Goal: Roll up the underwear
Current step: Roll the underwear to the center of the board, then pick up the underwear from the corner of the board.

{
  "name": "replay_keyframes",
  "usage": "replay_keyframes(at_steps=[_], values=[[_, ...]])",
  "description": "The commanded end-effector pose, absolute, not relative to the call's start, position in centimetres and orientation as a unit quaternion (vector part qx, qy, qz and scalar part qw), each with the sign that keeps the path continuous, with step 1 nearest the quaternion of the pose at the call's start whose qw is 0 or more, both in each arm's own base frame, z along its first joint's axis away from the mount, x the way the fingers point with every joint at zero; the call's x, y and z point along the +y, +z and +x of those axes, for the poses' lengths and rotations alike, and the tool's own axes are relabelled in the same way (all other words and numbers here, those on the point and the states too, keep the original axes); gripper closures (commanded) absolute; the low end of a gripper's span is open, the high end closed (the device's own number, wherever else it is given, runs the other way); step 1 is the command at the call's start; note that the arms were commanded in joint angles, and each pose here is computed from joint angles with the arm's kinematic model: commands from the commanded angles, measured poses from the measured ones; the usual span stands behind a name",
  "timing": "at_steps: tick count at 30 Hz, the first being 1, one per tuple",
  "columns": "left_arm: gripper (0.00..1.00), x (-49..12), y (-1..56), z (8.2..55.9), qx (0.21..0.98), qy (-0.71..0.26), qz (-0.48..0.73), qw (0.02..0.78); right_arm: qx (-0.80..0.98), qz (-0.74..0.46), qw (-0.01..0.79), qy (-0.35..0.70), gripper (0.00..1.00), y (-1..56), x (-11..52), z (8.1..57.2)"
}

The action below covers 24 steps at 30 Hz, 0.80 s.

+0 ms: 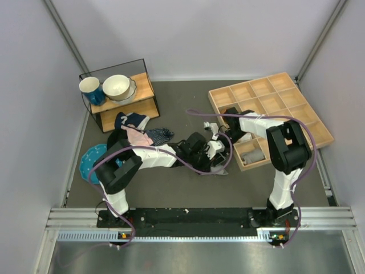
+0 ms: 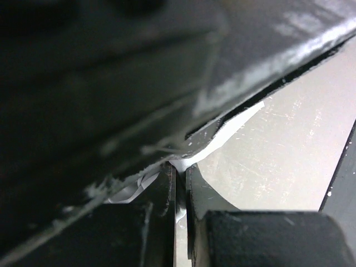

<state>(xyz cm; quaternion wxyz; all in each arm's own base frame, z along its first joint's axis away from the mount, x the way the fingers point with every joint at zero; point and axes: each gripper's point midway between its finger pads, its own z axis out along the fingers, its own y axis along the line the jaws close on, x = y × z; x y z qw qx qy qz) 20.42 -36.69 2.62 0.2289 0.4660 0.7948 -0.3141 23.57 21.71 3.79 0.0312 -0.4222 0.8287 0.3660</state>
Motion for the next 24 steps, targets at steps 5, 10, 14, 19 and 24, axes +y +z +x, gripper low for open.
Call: replay_keyframes(at_steps=[5, 10, 14, 19, 24], values=[[1.00, -31.4, -2.8, 20.6, 0.872, -0.193, 0.412, 0.181, 0.811, -0.439, -0.095, 0.375, 0.30, 2.0, 22.2, 17.1], [1.00, -31.3, -2.7, 20.6, 0.872, -0.191, 0.411, 0.183, 0.811, -0.438, -0.107, 0.372, 0.44, 1.4, 22.1, 16.8], [0.99, -31.3, -2.6, 20.7, 0.872, -0.189, 0.412, 0.187, 0.811, -0.437, -0.108, 0.374, 0.71, 1.2, 22.4, 17.1], [0.82, -31.3, -1.8, 21.2, 0.868, -0.186, 0.409, 0.211, 0.806, -0.442, -0.096, 0.381, 0.90, 1.6, 22.9, 17.6], [0.67, -31.1, 1.2, 21.8, 0.854, -0.191, 0.407, 0.262, 0.803, -0.447, -0.073, 0.388, 0.95, 2.3, 23.1, 18.3]])
